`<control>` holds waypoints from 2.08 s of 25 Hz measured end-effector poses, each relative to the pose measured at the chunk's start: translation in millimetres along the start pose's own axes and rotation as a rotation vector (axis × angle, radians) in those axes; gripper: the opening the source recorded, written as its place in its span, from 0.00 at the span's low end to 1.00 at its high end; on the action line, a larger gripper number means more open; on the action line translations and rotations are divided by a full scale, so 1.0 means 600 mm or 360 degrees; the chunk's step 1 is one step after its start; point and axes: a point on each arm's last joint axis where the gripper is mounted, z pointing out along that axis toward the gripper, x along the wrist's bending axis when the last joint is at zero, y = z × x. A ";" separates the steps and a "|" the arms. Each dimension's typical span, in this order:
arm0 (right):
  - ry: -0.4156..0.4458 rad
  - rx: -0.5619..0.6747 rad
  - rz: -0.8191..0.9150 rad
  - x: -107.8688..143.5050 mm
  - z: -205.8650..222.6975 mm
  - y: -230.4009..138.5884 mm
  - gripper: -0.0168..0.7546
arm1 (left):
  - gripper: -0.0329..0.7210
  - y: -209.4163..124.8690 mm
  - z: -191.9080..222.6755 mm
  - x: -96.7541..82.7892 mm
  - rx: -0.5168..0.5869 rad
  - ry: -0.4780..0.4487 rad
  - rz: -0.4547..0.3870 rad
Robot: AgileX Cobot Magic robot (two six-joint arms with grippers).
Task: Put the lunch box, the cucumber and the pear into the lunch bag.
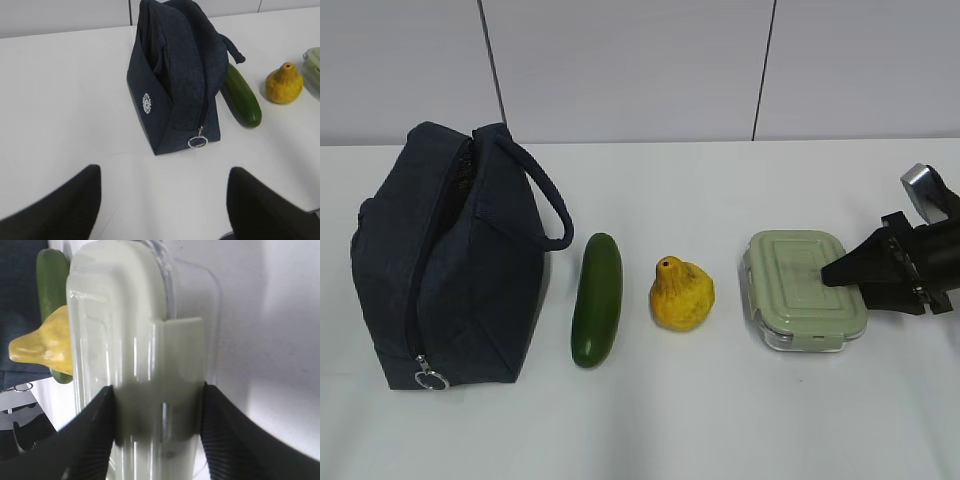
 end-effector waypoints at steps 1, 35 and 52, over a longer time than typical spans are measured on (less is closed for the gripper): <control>0.0000 -0.0001 0.0000 0.000 0.000 0.000 0.53 | 0.66 0.000 0.000 0.000 0.0000 0.0000 0.0000; 0.0061 -0.0010 -0.0025 0.000 0.004 0.000 0.52 | 0.66 0.000 0.000 0.000 0.0000 0.0000 0.0000; 0.0091 -0.0080 -0.0027 0.003 0.003 0.007 0.52 | 0.63 0.001 0.000 -0.004 -0.0011 -0.0046 -0.0023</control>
